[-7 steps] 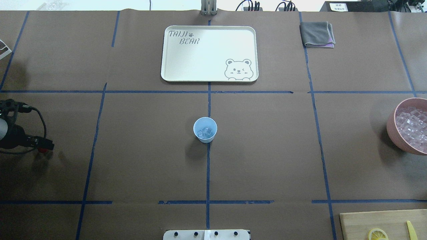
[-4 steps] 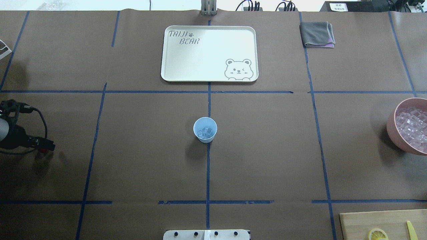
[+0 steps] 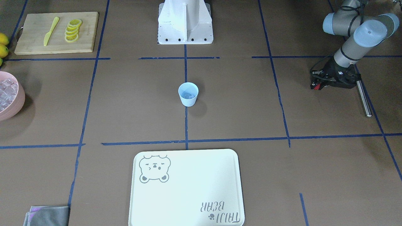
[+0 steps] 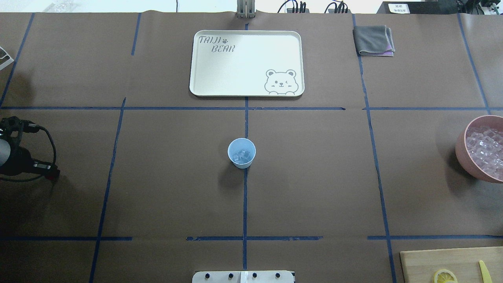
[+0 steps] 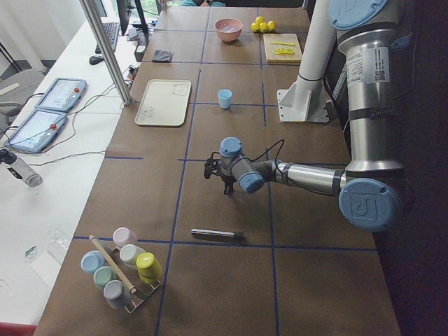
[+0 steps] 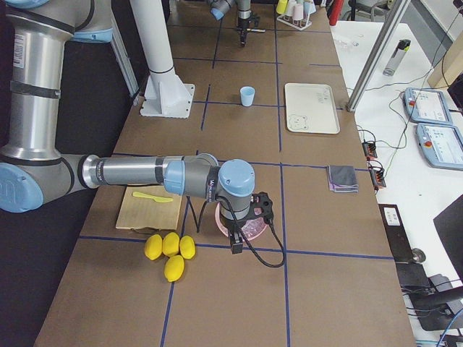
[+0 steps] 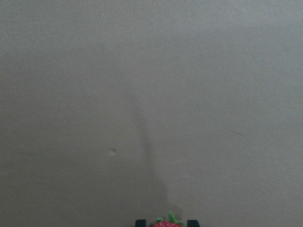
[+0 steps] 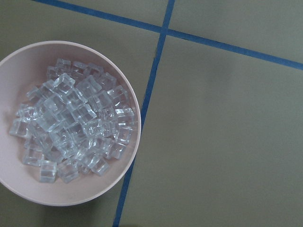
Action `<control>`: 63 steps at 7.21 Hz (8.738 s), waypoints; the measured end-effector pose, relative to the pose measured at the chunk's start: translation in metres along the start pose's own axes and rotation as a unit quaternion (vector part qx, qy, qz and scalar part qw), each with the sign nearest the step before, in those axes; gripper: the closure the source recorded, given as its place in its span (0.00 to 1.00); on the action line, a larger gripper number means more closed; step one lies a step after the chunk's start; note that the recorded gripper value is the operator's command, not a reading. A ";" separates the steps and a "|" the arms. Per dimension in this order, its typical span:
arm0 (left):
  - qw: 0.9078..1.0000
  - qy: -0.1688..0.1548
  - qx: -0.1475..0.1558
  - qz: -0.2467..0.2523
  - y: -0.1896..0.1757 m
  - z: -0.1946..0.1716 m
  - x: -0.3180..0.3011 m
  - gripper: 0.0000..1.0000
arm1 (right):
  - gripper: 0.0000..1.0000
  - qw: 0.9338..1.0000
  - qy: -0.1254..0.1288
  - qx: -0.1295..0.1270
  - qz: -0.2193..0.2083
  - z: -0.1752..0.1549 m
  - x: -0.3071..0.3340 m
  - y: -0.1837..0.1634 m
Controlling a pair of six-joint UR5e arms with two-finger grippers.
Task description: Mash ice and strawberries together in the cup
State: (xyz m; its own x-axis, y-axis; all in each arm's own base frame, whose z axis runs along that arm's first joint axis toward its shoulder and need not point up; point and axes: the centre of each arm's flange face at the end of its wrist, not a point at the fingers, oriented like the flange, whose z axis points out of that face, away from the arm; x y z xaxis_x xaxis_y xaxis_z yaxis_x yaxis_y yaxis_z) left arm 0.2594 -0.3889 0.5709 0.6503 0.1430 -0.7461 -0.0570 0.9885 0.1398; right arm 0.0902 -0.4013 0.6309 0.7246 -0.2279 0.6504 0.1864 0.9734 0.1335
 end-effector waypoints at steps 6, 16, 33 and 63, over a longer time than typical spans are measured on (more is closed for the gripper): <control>0.999 -0.022 -0.020 -0.017 -0.013 -0.164 0.162 0.98 | 0.01 1.000 0.000 0.000 0.000 0.000 0.000 0.000; 0.985 0.003 -0.003 -0.175 -0.132 -0.101 0.502 0.95 | 0.01 1.000 0.000 0.001 0.000 -0.001 0.000 -0.001; 0.996 -0.063 -0.055 0.025 -0.139 -0.118 0.076 0.00 | 0.01 1.000 0.000 0.000 0.001 0.000 0.000 0.001; 0.999 -0.038 -0.028 -0.015 -0.064 0.001 -0.210 0.93 | 0.01 1.000 0.001 0.002 -0.003 -0.002 -0.002 -0.001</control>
State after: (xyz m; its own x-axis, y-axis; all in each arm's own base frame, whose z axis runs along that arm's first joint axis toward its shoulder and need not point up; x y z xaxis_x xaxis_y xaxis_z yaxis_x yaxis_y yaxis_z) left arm 0.1276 -0.4822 0.7191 0.7077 0.1114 -0.6977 -0.0782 0.9938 0.0794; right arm 0.0902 -0.4019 0.6281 0.7249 -0.2336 0.6480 0.1874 0.9721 0.1408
